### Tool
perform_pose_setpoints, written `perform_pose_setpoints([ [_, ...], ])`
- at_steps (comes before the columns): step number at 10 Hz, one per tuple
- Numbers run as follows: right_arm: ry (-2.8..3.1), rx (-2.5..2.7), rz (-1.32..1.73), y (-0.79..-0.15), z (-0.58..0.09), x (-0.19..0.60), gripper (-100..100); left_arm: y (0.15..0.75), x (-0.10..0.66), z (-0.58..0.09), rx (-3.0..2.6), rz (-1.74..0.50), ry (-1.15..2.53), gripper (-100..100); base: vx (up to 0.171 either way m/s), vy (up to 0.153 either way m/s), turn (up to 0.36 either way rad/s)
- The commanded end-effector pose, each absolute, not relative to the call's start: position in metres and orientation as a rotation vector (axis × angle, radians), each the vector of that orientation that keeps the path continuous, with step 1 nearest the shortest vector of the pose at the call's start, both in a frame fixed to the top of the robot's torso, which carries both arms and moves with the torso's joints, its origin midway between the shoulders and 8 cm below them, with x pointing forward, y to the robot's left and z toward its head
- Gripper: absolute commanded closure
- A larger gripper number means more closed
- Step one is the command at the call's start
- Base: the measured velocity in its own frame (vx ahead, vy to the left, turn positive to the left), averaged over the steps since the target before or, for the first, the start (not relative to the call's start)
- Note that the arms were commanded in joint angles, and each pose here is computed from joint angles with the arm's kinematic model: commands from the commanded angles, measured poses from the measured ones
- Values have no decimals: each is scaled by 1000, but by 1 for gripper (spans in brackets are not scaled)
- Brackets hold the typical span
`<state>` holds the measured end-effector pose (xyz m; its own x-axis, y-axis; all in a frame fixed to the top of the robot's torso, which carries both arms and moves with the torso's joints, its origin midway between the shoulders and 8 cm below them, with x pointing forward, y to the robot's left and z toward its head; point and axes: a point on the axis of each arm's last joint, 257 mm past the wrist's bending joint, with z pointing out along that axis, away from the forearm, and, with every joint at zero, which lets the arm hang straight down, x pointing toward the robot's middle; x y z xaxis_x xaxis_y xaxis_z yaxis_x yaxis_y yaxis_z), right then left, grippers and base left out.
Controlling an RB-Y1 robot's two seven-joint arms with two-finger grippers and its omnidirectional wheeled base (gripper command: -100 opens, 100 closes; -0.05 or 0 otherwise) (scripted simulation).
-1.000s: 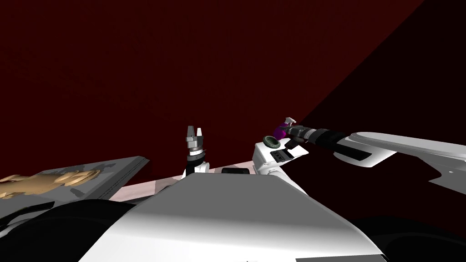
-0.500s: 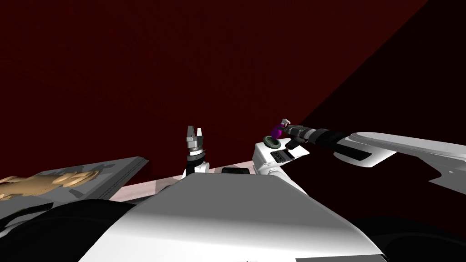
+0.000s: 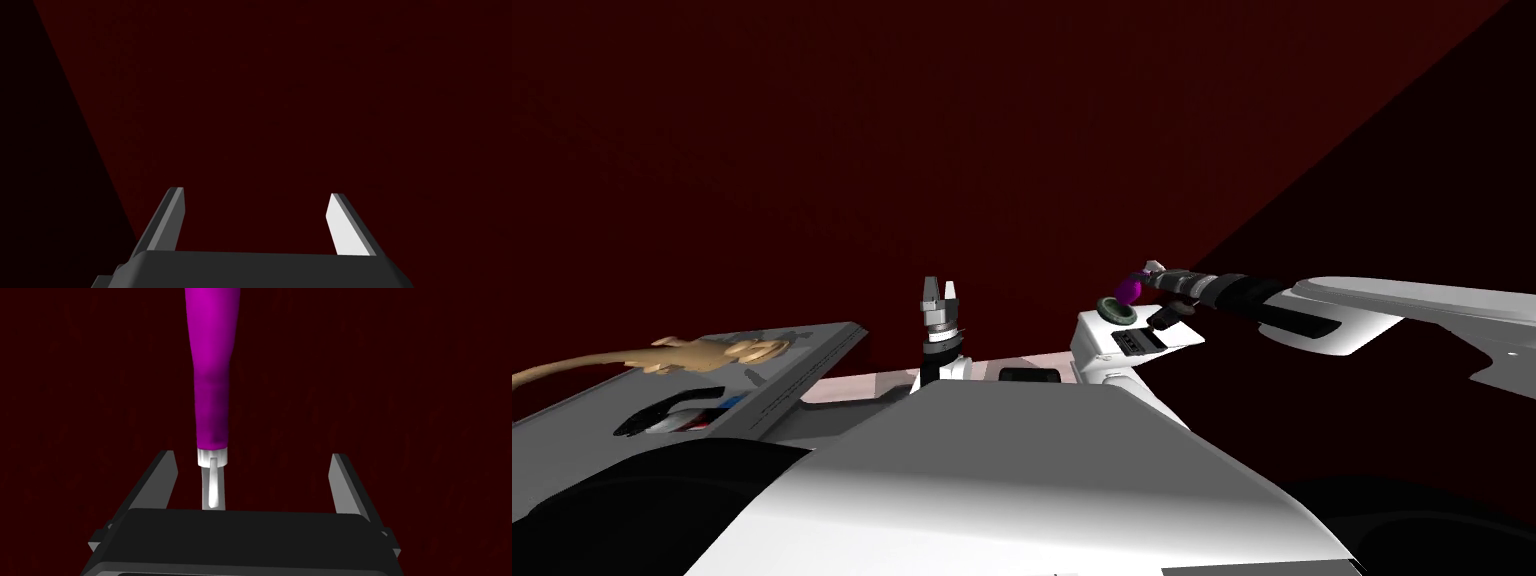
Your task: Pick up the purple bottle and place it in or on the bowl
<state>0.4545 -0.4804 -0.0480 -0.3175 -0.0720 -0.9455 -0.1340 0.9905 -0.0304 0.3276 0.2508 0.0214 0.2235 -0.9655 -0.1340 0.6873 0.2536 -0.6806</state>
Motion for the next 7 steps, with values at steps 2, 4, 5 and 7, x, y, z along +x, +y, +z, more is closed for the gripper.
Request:
perform_pose_setpoints([
  [2, 1898, -116, 39, -500, -41, 461, -100, 251, 328, 21, -548, -1222, 610, 0, -112, 26, 114],
  [4, 1898, -84, 19, -519, -28, 470, -100, 251, 328, 21, -548, -1222, 610, 0, -104, 9, 159],
  [5, 1896, -71, 13, -526, -22, 474, -100, 251, 328, 21, -548, -1222, 610, 0, -136, 24, 198],
  [7, 1890, -44, -11, -543, -13, 478, -100, 251, 328, 21, -548, -1222, 610, 0, -126, 22, 125],
])
